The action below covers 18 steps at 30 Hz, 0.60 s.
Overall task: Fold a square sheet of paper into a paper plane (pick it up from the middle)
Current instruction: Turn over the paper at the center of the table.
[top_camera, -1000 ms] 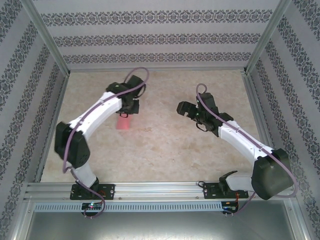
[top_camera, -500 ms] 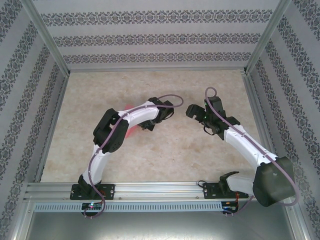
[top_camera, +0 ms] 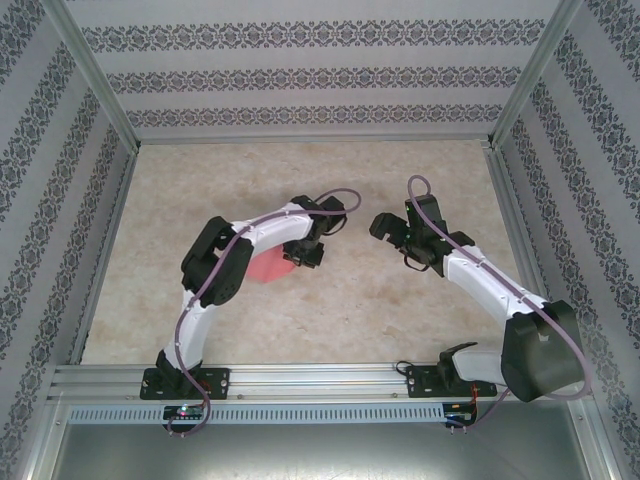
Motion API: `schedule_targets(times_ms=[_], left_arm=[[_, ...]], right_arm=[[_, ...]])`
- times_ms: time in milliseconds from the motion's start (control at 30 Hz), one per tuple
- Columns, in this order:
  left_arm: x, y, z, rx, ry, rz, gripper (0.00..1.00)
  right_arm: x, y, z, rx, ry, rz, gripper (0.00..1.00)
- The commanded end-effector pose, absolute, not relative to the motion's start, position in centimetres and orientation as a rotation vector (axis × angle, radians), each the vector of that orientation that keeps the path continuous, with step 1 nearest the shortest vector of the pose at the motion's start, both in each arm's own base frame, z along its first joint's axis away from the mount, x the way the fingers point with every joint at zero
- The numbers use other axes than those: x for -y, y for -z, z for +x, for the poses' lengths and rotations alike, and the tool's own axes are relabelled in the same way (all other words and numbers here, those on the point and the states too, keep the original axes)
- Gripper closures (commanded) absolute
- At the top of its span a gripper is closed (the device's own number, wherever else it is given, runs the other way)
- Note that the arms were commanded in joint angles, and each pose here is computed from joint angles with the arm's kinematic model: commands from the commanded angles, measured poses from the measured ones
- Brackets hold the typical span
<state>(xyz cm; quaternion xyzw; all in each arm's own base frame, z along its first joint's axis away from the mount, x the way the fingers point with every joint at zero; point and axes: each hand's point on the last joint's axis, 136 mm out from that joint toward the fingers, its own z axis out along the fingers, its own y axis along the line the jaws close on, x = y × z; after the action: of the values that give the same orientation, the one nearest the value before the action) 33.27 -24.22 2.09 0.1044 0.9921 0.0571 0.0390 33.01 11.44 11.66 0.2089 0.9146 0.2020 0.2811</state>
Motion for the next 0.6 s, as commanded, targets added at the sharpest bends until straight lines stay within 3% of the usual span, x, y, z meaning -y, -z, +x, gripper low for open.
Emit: schedule_targets(times_ms=[0,333,567], left_arm=[[27.2,-3.6,33.3,-3.057,0.218,0.263,0.55],[27.9,-3.7,32.8,-3.076,0.551,0.148,0.42],[27.1,-3.6,32.7,-3.067,0.616,0.095,0.41]], right_arm=[[-12.1,-11.7,33.4,-2.447,-0.597,0.574,0.03],[-15.9,-11.3,34.0,-2.488,-0.715,0.497,0.08],[-21.8,-9.8,34.1,-2.573,-0.86,0.406,0.33]])
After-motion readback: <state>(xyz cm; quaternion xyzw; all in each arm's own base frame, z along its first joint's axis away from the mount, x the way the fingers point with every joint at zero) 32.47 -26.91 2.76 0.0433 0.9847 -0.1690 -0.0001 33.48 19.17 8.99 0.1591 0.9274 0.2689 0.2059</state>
